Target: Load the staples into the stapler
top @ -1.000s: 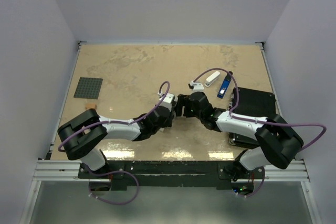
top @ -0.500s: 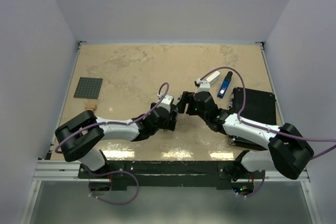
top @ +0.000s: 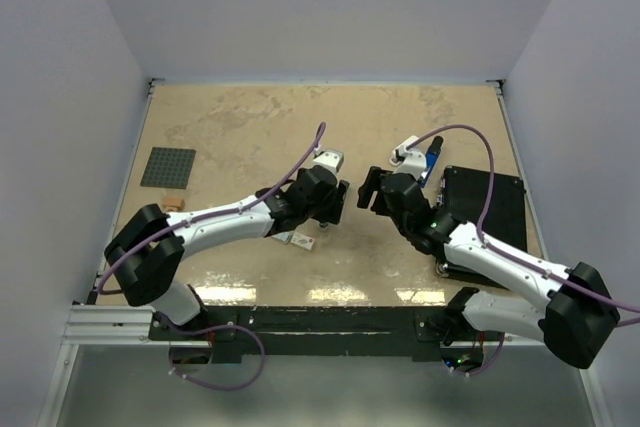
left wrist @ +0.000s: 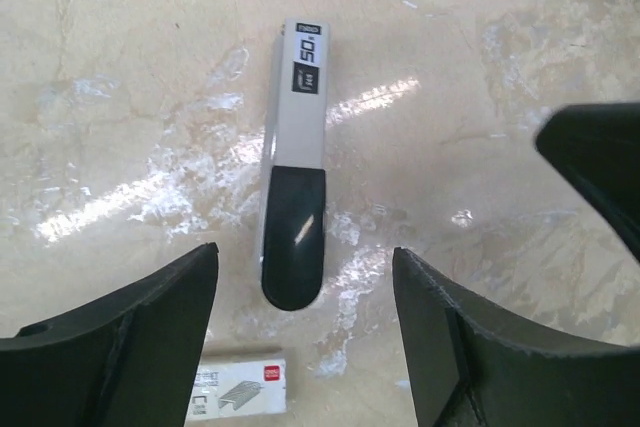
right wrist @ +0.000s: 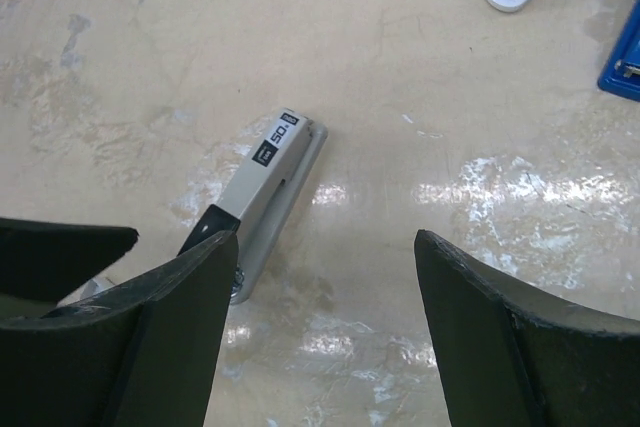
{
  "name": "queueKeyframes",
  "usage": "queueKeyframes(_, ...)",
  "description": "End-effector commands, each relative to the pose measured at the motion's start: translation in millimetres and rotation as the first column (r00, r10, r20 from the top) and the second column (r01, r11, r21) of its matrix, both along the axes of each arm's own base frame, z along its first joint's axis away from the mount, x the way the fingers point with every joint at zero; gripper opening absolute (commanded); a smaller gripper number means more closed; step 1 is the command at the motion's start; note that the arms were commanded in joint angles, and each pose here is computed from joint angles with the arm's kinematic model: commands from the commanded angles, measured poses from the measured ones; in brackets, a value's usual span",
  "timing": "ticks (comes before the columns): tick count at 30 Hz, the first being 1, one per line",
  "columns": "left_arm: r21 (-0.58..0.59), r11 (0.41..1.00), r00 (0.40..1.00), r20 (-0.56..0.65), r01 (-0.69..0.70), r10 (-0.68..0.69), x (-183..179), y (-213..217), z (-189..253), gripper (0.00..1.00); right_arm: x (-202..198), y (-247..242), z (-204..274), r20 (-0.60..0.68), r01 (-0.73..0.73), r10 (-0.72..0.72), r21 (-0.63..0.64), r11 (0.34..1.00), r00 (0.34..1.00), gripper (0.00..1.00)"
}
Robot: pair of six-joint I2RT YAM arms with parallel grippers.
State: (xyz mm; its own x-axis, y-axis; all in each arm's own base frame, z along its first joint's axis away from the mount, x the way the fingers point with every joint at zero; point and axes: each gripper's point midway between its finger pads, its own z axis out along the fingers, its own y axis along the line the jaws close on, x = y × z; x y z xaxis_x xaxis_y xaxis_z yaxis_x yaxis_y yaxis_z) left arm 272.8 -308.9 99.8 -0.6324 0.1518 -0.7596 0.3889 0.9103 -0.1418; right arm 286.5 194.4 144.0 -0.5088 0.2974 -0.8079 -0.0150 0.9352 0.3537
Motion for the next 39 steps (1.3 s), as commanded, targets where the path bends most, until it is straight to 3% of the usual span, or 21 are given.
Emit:
queueKeyframes(1, 0.12, 0.991, 0.993, -0.108, 0.058, -0.045, 0.0, 7.9, -14.4, 0.72, 1.7, -14.5, 17.1, 0.026, 0.085, -0.086, 0.011, 0.996, 0.996, 0.76)
queueKeyframes(7, 0.165, 0.98, 0.984, -0.155, 0.11, -0.084, 4.2, -2.7, -22.9, 0.64, -2.1, -17.8, 15.0, 0.017, 0.09, -0.091, 0.013, 0.996, 0.996, 0.77)
queueKeyframes(13, 0.207, 0.972, 0.981, -0.179, 0.109, -0.072, 4.2, 0.4, -35.6, 0.49, -5.0, -21.1, 16.7, 0.023, 0.095, -0.095, 0.021, 0.995, 0.995, 0.76)
queueKeyframes(18, 0.231, 0.966, 0.975, -0.211, 0.119, -0.07, -0.6, 4.3, -55.0, 0.17, -6.0, -20.9, 14.4, 0.015, 0.097, -0.098, 0.027, 0.995, 0.995, 0.76)
queueKeyframes(23, 0.251, 0.961, 0.966, -0.252, 0.12, -0.055, -9.6, 12.0, -87.2, 0.02, -7.2, -21.1, 9.9, -0.003, 0.109, -0.109, 0.038, 0.993, 0.994, 0.76)
queueKeyframes(29, 0.286, 0.95, 0.952, -0.303, 0.124, -0.033, -21.2, 23.5, -125.9, 0.0, -11.4, -22.2, 0.2, -0.035, 0.133, -0.131, 0.062, 0.989, 0.991, 0.76)
queueKeyframes(34, 0.292, 0.949, 0.957, -0.288, 0.122, -0.034, -17.1, 23.4, -119.9, 0.01, -13.2, -18.4, -5.6, -0.06, 0.128, -0.123, 0.072, 0.989, 0.991, 0.76)
queueKeyframes(39, 0.266, 0.961, 0.984, -0.175, 0.077, -0.03, 10.8, 19.5, -70.7, 0.26, -11.0, -11.6, -0.4, -0.068, 0.099, -0.095, 0.06, 0.993, 0.993, 0.76)
